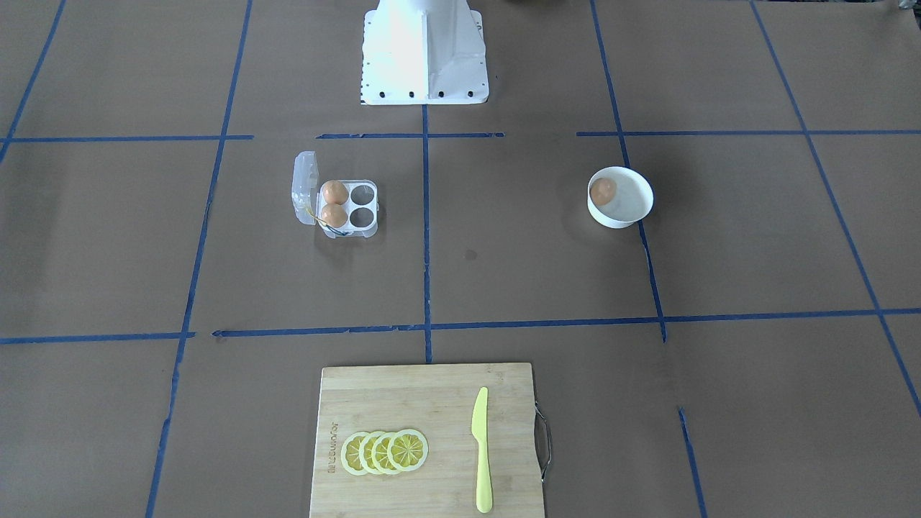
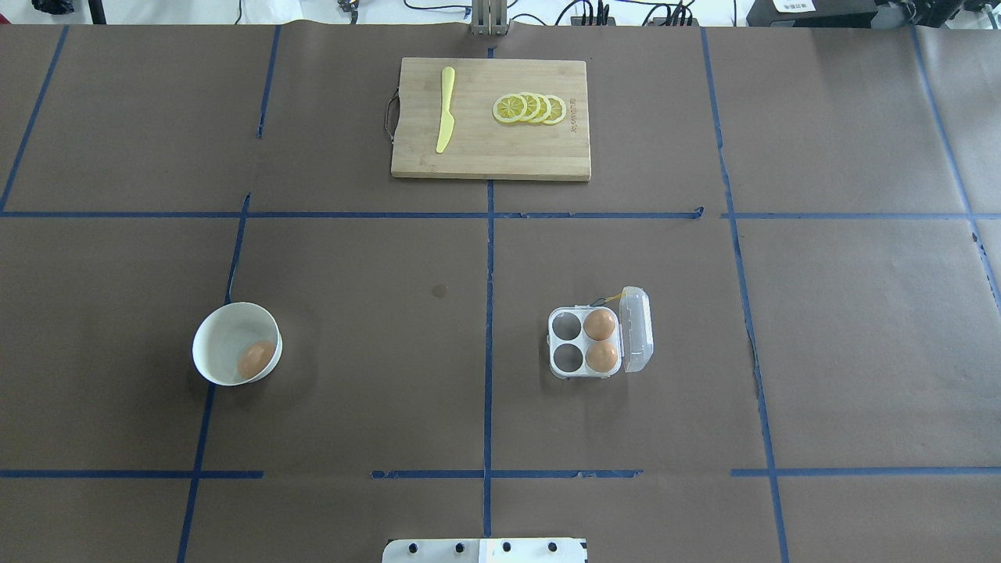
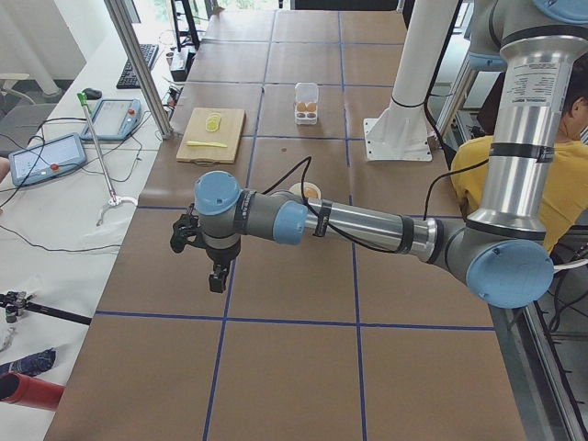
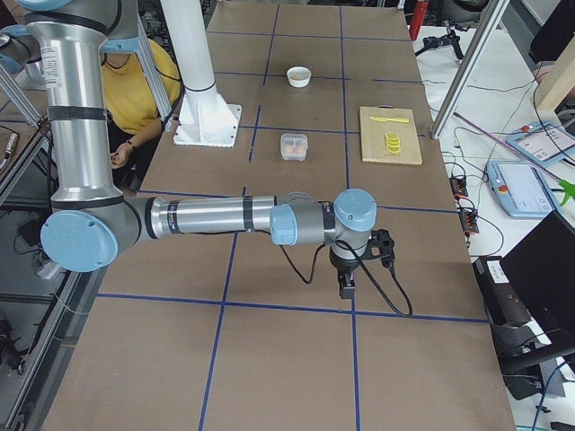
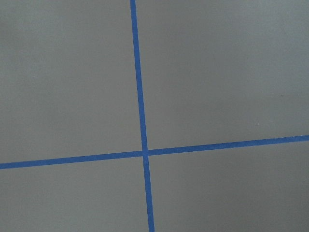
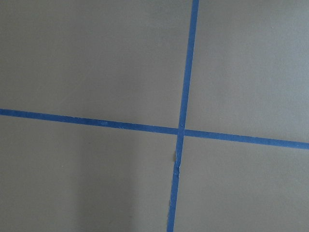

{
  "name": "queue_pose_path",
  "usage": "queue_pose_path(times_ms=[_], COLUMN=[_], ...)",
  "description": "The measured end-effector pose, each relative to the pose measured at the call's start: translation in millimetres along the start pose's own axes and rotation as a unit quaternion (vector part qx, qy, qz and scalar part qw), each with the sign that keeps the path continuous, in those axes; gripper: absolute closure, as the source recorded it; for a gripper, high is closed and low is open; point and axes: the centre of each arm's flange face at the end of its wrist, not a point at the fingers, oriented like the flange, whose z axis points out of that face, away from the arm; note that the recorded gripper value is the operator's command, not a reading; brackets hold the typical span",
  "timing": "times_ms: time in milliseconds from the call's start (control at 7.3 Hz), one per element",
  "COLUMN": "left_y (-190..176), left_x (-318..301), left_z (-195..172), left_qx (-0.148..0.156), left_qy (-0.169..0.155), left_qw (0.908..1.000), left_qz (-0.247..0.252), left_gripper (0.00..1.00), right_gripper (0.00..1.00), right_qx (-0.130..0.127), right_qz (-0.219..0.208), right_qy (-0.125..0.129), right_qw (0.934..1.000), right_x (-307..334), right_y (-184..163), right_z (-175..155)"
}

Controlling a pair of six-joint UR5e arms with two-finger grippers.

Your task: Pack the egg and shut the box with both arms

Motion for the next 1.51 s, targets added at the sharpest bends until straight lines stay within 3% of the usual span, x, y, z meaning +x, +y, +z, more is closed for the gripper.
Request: queue_pose_path(times_ms=[1096, 1507], left_y=[-1.5, -6.0], left_x=[26.0, 43.5], left_z=[3.3, -1.2], left_qx=[-0.004, 0.018], left_qy=[0.020, 0.028], left_qw=[0.9996, 0.9980], left_qz=[0.022, 0.053], left_gripper=[0.00, 0.00], right_gripper=[0.00, 0.00], right_qx=[0.001, 0.020], right_qz=[-0.006, -0.034], right_qy=[-0.004, -0.009], right_qw=[1.0000, 0.9992], right_x=[-7.0, -17.5], right_y=[-1.9, -6.4], right_z=[-1.2, -0.3])
